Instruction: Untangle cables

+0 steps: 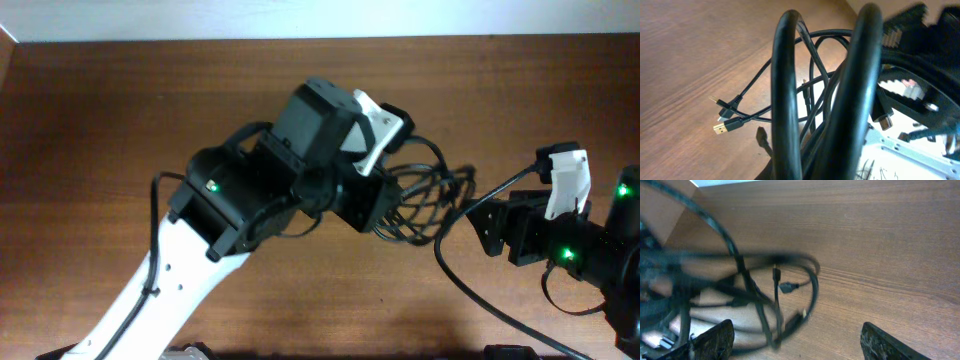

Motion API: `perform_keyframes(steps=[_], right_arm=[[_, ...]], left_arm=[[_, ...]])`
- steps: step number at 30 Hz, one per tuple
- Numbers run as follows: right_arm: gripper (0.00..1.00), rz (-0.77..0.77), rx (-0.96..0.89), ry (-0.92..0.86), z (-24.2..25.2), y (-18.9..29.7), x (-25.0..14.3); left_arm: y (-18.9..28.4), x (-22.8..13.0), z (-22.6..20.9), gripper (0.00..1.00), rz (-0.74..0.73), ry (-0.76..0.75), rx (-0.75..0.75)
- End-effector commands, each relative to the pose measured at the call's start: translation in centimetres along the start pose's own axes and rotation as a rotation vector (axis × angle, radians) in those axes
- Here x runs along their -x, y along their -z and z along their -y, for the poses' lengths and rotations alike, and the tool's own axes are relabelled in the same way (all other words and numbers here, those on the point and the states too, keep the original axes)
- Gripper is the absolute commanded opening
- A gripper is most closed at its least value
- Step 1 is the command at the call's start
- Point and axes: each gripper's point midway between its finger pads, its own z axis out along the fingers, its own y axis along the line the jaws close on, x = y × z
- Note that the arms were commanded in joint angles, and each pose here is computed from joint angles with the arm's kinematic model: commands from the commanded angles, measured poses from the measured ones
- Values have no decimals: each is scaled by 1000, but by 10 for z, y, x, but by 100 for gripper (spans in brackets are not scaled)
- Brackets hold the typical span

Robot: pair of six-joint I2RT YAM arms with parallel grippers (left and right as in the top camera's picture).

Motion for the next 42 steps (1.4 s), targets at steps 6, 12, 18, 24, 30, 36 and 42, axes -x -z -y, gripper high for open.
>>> perform_keyframes(steps=[6,12,18,24,30,36,42], right_arm=[[80,20,-347,-220,63,2,3],[80,-6,-446,-298,83,-2,-1],[80,-27,-464,-359,88,-7,-4],[80,-55,-470,-385,87,-6,-12],[80,-44,-417,-379,76,-4,-12],[81,62,-356,-314,56,21,-8],[86,110,41,75,-23,32,-4]], left_arm=[[4,-4,32,0,-8,-35,-109],[17,-5,39,0,16,-48,-127],[49,-4,44,0,101,-77,-105],[76,0,34,0,196,-91,-8],[80,0,21,0,213,-81,71],[81,-1,12,0,214,-71,125],[80,7,14,0,241,-28,110]])
